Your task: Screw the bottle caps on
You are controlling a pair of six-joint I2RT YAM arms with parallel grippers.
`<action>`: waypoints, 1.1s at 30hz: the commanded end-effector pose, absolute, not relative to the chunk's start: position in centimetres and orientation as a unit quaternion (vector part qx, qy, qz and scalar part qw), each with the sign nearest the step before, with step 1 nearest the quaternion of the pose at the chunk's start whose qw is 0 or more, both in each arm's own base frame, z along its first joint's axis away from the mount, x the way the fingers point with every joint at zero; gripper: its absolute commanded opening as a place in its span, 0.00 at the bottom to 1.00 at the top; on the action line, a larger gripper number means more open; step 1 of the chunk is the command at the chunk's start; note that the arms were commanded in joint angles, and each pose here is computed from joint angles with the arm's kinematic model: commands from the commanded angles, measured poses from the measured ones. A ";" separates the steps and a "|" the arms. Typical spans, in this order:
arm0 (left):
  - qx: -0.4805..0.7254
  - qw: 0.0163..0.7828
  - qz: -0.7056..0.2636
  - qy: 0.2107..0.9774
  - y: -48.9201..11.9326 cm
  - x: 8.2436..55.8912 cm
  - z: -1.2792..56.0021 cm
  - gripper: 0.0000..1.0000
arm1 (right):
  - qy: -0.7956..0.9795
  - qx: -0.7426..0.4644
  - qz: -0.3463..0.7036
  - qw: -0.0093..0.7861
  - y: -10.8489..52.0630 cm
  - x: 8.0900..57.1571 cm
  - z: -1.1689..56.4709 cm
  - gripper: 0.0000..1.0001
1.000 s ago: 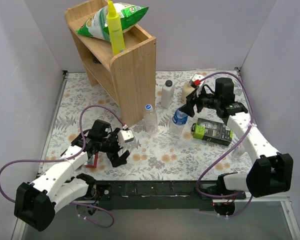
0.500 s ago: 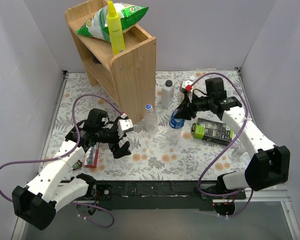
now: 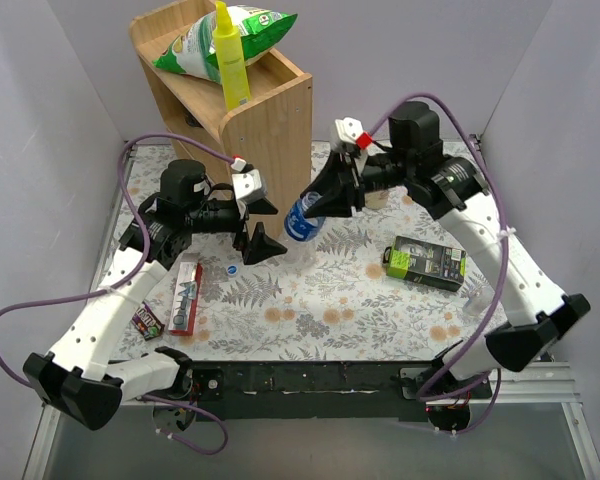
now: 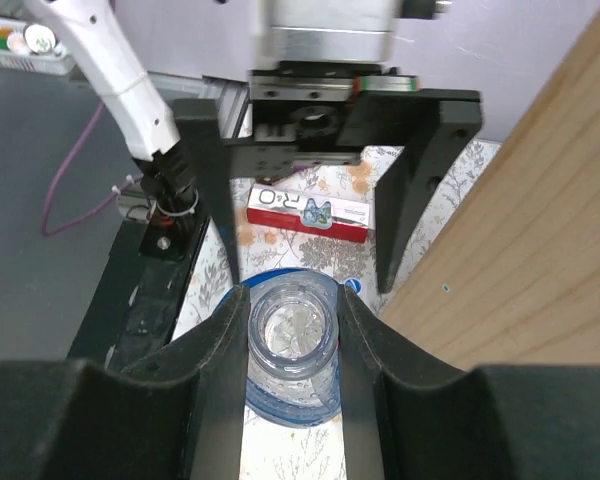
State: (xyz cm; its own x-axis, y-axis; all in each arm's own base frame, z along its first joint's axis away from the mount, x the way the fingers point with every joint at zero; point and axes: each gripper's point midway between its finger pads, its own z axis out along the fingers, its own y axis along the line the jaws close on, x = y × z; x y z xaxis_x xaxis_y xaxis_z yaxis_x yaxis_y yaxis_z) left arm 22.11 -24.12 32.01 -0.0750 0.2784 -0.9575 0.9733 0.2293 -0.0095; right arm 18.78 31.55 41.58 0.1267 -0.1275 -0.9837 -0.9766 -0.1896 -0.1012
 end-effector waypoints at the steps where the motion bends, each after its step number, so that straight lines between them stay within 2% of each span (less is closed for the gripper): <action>1: 0.498 0.461 -0.412 0.608 -24.9 21.2 34.2 0.98 | 0.452 -0.585 0.507 0.442 33.9 20.8 43.7 0.08; 7: 0.508 0.448 -0.426 0.600 -25.1 20.9 33.6 0.98 | 0.426 -0.587 0.521 0.451 34.9 21.4 45.0 0.08; 15: 0.523 0.445 -0.398 0.609 -24.8 21.6 31.5 0.98 | 0.368 -0.612 0.571 0.405 34.8 17.6 46.7 0.08; 21: 0.532 0.440 -0.404 0.600 -25.2 21.9 31.3 0.98 | 0.366 -0.615 0.578 0.391 34.8 15.8 45.9 0.07; 24: 0.534 0.434 -0.426 0.587 -25.7 21.4 31.8 0.89 | 0.373 -0.613 0.571 0.399 34.9 16.1 45.5 0.07; 27: 0.531 0.421 -0.447 0.584 -25.9 20.7 31.8 0.75 | 0.375 -0.612 0.564 0.408 35.0 16.5 45.5 0.06; 28: 0.530 0.418 -0.451 0.584 -25.9 20.6 31.6 0.66 | 0.375 -0.612 0.563 0.409 35.0 16.5 45.5 0.06; 32: 0.526 0.410 -0.455 0.590 -25.7 20.2 31.1 0.46 | 0.381 -0.611 0.562 0.407 35.1 16.8 45.0 0.06; 33: 0.524 0.411 -0.453 0.592 -25.7 20.2 31.1 0.43 | 0.380 -0.611 0.562 0.408 35.1 16.7 45.0 0.06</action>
